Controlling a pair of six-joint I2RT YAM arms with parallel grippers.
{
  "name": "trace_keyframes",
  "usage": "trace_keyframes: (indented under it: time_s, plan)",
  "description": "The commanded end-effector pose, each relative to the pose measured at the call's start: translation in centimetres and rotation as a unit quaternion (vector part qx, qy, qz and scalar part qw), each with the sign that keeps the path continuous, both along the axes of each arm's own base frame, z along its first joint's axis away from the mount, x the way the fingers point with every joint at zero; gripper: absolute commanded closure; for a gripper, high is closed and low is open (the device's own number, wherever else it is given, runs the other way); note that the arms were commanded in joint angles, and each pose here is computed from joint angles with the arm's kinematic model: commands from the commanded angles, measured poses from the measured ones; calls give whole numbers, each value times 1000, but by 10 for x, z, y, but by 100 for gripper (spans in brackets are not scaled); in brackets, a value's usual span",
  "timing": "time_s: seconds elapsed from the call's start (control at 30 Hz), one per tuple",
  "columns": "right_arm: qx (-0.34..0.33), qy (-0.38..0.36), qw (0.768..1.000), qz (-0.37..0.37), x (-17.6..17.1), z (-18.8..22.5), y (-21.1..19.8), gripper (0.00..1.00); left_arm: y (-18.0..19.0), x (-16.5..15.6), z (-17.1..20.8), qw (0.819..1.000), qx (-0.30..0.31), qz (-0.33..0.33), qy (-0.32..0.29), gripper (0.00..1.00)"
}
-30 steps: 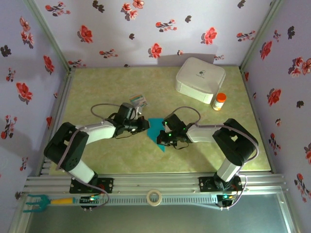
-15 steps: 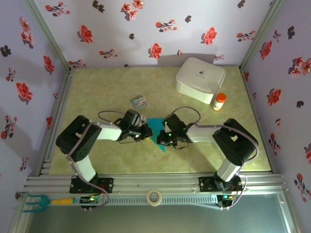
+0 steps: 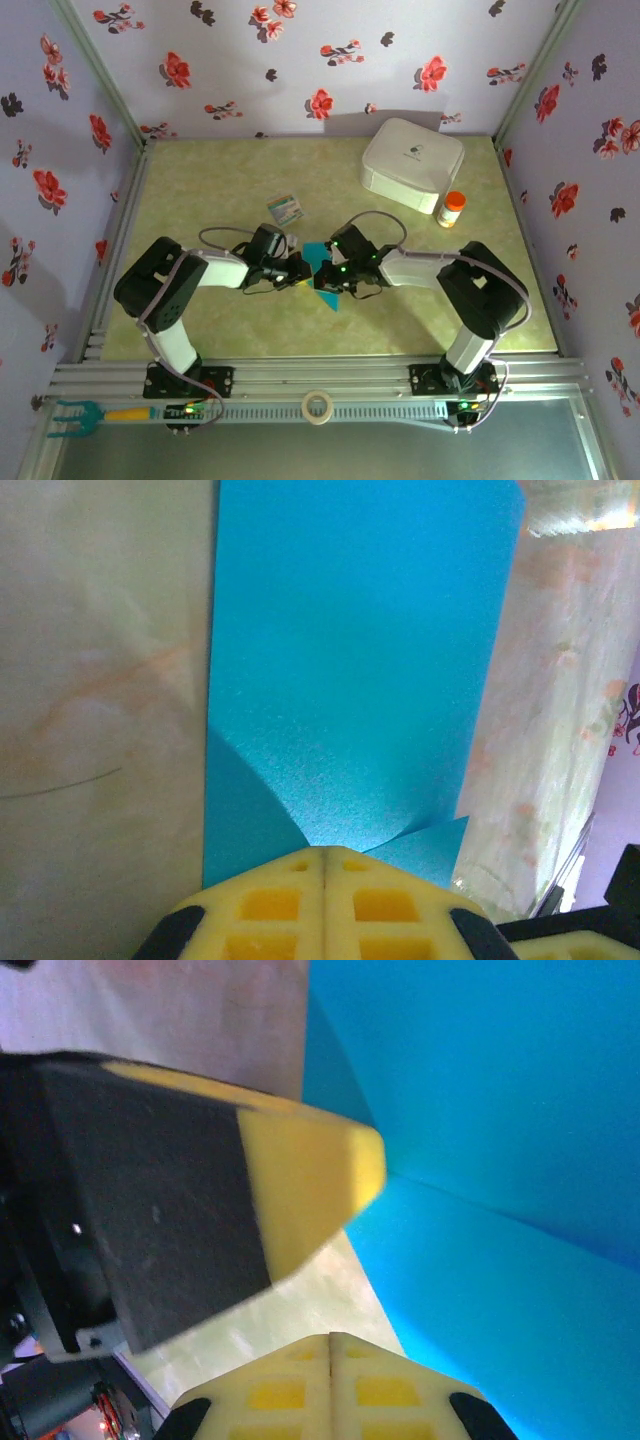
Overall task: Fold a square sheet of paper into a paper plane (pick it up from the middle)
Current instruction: Third fold the triangle at the center of the table.
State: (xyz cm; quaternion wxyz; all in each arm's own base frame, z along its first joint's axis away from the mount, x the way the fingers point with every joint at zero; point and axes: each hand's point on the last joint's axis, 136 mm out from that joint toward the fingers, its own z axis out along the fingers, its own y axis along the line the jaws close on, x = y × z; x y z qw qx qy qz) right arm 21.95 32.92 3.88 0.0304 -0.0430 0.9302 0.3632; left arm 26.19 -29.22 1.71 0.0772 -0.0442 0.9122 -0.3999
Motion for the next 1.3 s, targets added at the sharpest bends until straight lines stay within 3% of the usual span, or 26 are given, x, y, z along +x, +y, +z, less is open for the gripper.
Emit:
trace_keyframes:
  time_s: [0.0, 0.67, 1.0, 1.17, 1.27]
  plan:
    - [-29, 27, 999, 13, -7, -25, -4, 95, 18, -6, -26, 999, 44, 13, 29, 100]
    - [-38, 60, 997, -7, -70, -33, -63, 92, 22, -9, -35, 998, 41, 34, 43, 100]
    - [-106, -35, 992, -54, -32, -7, -88, 90, 9, -13, -18, 997, 34, 67, 18, 100]
    - [-153, -88, 981, -85, -6, 6, -101, 82, 7, -13, 0, 995, 31, 90, -15, 100]
    - [-156, -119, 973, -120, 9, 15, -105, 72, 7, -11, 12, 995, 26, 86, -36, 99]
